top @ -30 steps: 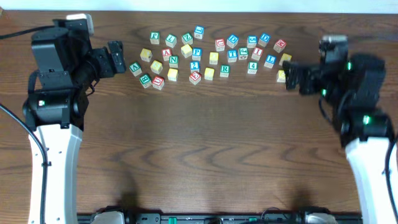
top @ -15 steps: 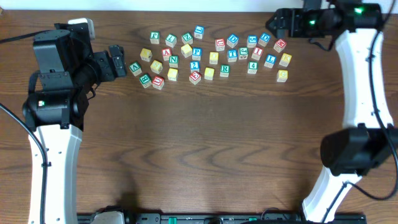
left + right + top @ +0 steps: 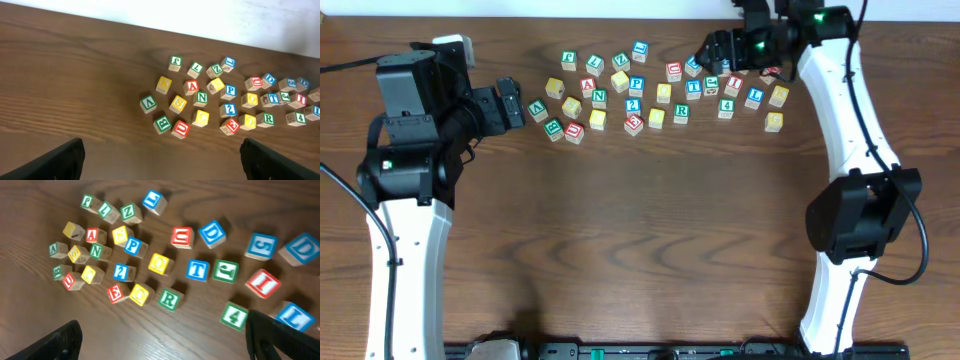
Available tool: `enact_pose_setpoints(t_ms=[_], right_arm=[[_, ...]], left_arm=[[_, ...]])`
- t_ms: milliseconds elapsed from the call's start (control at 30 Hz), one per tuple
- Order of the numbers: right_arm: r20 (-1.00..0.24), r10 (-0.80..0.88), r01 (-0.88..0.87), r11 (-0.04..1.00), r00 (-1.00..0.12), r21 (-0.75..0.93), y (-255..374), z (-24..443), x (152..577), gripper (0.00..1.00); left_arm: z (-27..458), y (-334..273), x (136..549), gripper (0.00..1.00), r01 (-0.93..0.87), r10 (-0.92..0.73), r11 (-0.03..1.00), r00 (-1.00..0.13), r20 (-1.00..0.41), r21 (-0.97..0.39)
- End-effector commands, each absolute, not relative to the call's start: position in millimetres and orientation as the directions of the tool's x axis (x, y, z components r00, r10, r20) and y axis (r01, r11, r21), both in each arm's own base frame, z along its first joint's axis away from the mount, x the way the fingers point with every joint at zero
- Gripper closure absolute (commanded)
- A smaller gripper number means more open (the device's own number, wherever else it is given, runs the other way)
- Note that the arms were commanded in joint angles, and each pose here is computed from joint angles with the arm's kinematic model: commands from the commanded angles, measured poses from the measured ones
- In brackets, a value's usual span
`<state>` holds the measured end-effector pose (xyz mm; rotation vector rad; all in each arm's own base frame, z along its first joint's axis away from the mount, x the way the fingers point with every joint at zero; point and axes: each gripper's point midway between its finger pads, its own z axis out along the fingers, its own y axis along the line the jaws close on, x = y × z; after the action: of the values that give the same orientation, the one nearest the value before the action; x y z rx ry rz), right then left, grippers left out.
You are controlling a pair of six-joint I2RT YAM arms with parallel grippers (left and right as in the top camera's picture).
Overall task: Spell out CORL
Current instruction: 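Raise the left arm and move its gripper over the block cluster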
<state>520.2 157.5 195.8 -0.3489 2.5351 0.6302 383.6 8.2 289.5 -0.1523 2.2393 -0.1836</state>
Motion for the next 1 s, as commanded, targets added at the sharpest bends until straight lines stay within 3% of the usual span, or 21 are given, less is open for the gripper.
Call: enact_pose_setpoints(t_ms=[0, 167, 500, 800, 967], right_arm=[[-0.523, -0.114, -0.301, 0.909, -0.845, 0.288, 180.4, 191.7, 521.5, 0.01], [-0.521, -0.075, -0.216, 0.952, -0.85, 0.215, 206.9, 184.5, 517.4, 0.08], [-0.471, 0.0, -0.1, 0.977, -0.882, 0.187, 265.9, 139.4, 501.8, 0.4], [-0.448, 0.023, -0.075, 0.977, -0.894, 0.199, 263.5, 132.3, 501.8, 0.43], [-0.43, 0.045, -0.049, 0.977, -0.902, 0.206, 250.6, 131.7, 504.1, 0.39]], left_arm=[[290.5, 8.6, 387.7, 0.02, -0.054, -0.177, 0.982, -0.623, -0.762, -0.184], [289.4, 8.7, 388.3, 0.02, -0.054, -0.176, 0.982, -0.626, -0.76, -0.183], [277.3, 8.6, 378.2, 0.02, -0.068, -0.18, 0.981, -0.672, -0.718, -0.182], [262.0, 8.5, 381.2, 0.02, -0.083, -0.192, 0.978, -0.705, -0.683, -0.189], [233.4, -7.2, 410.9, 0.03, -0.081, -0.214, 0.97, -0.731, -0.648, -0.228]])
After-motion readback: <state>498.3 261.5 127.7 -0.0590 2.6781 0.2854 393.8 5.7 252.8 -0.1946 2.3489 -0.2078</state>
